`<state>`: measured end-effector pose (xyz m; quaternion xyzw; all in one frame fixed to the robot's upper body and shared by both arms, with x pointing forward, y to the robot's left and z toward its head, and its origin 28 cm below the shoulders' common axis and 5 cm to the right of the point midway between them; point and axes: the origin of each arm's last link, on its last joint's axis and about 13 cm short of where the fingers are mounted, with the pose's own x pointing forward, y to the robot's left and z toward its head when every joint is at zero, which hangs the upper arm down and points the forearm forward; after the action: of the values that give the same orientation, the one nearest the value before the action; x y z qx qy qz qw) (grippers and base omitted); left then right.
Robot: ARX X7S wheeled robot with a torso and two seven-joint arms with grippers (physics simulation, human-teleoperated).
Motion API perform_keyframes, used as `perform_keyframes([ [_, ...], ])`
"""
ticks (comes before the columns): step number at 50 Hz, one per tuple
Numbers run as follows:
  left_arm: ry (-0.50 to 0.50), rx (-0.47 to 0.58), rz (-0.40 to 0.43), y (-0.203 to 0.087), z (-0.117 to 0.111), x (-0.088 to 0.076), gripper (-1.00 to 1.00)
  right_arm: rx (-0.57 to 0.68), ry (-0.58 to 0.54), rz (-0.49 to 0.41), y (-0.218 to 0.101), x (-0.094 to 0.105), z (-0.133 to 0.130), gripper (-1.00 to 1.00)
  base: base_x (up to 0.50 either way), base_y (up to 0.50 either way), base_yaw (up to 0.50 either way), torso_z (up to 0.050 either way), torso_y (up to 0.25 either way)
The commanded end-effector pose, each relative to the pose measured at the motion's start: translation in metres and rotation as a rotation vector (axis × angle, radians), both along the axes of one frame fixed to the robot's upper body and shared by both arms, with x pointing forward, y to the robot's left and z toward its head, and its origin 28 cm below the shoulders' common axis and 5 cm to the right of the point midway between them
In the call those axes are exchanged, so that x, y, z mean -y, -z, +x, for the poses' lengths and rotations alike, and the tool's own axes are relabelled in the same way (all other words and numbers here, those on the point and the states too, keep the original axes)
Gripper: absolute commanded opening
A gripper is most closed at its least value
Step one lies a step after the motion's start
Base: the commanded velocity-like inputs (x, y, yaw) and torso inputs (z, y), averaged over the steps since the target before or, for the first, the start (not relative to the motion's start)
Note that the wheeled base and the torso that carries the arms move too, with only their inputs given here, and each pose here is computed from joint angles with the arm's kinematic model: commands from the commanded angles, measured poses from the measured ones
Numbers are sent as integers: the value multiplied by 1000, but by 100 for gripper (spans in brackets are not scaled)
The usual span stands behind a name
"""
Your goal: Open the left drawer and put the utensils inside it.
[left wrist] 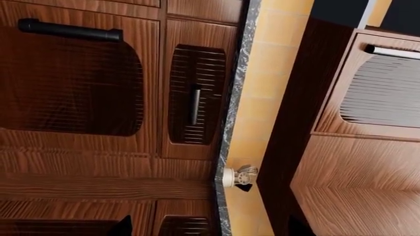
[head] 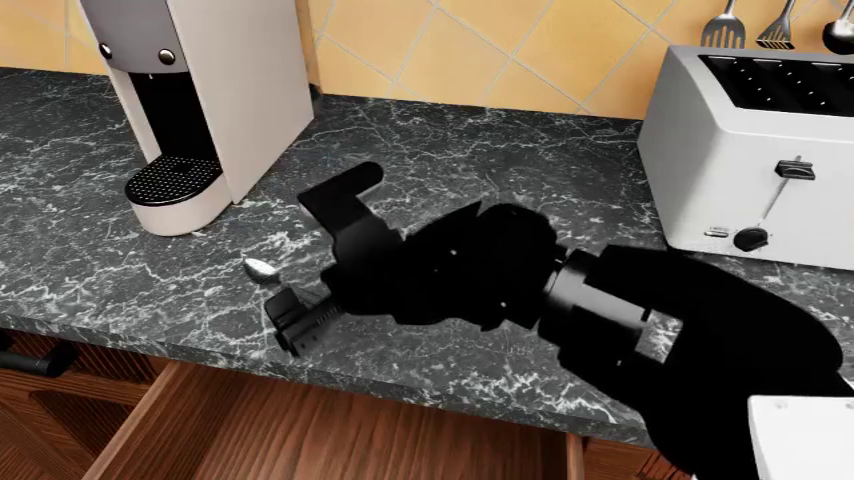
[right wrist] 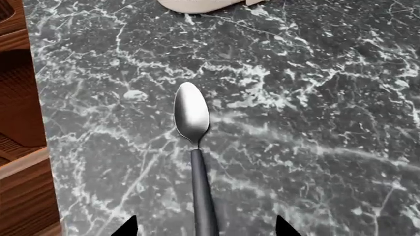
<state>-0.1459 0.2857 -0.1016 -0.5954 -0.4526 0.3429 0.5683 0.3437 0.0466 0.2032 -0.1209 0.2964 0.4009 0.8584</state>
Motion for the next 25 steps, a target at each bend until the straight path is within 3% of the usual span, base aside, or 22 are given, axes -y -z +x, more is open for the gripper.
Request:
perform_keyframes([
  [1,4,-3,-4,1,1,0,100,-21,-20,-20,13,3,2,100,0,0,0,0,0],
  [20,45,-39,15,3,1,0,100,1,-34,-19,5,2,2,100,0,0,0,0,0],
  [25,47,-40,18,4,1,0,100,14,-46,-21,2,-1,0,100,0,0,0,0,-228],
])
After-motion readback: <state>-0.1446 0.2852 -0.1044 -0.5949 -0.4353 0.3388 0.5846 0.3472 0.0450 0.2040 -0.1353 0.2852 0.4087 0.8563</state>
